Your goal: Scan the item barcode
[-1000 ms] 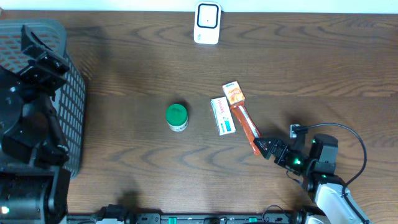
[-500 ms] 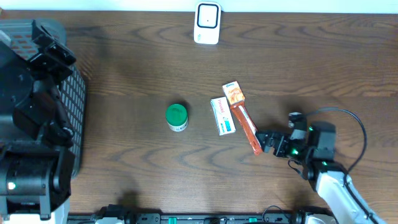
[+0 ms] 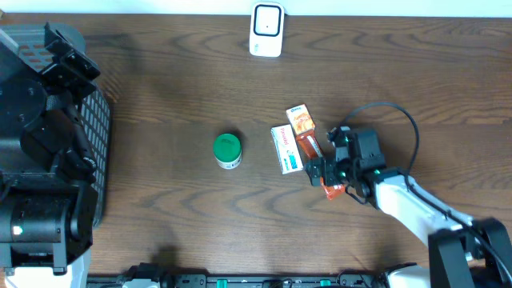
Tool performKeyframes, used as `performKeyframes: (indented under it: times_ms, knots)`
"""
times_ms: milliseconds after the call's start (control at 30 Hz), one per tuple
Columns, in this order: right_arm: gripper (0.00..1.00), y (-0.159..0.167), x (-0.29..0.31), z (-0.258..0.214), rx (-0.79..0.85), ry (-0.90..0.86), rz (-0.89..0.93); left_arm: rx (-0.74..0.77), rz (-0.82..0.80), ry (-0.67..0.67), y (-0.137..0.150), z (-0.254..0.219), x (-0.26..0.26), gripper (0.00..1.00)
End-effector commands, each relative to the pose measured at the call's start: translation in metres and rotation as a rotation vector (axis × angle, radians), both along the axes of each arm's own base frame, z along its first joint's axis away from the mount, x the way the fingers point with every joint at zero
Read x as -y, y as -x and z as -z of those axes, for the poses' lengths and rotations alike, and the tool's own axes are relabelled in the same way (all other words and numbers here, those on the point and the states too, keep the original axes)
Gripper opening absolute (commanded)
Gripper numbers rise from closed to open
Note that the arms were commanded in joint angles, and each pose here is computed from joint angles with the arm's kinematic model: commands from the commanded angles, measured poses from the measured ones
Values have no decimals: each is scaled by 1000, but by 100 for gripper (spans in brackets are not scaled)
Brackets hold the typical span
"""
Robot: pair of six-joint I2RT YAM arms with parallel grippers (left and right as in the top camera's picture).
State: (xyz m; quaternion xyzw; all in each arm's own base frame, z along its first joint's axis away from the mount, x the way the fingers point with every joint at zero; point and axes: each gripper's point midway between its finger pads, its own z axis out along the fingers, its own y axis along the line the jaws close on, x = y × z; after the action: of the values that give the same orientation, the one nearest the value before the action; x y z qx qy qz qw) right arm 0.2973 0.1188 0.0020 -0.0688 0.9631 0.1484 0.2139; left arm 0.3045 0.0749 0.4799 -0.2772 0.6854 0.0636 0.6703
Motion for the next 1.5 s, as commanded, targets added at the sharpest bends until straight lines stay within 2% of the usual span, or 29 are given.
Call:
performKeyframes:
  times_ms: [0, 100, 200, 433, 500, 600, 900, 933, 967, 1100, 1300, 1467]
  knots:
    - [93, 43, 18, 55, -211, 93, 34, 10, -14, 7, 1, -1, -3, 84]
    - [74, 60, 20, 70, -303, 96, 54, 10, -14, 7, 1, -1, -3, 84]
    - [69, 72, 13, 72, -368, 51, 52, 11, -14, 7, 1, -1, -3, 84]
    - [85, 75, 2, 59, -373, -16, 29, 14, -14, 7, 1, -2, -3, 84]
    - [86, 78, 1, 54, -381, -26, 43, 14, -14, 7, 1, -2, -3, 84]
    - [79, 87, 4, 49, -418, -22, 65, 14, -14, 7, 1, -2, -3, 84]
    - [83, 112, 25, 67, -480, 42, 228, 35, -14, 8, 7, -7, -3, 84]
    - [80, 114, 26, 70, -477, 40, 239, 38, -14, 8, 9, -8, -3, 84]
    - [71, 115, 28, 72, -473, 41, 250, 43, -14, 8, 11, -9, -3, 84]
    - [2, 122, 30, 80, -458, 32, 266, 62, -15, 9, 18, -15, -4, 84]
    - [1, 111, 27, 79, -400, 5, 256, 73, -15, 9, 23, -17, -4, 84]
    - [1, 81, 6, 53, -277, -79, 145, 73, -15, 9, 23, -17, -4, 84]
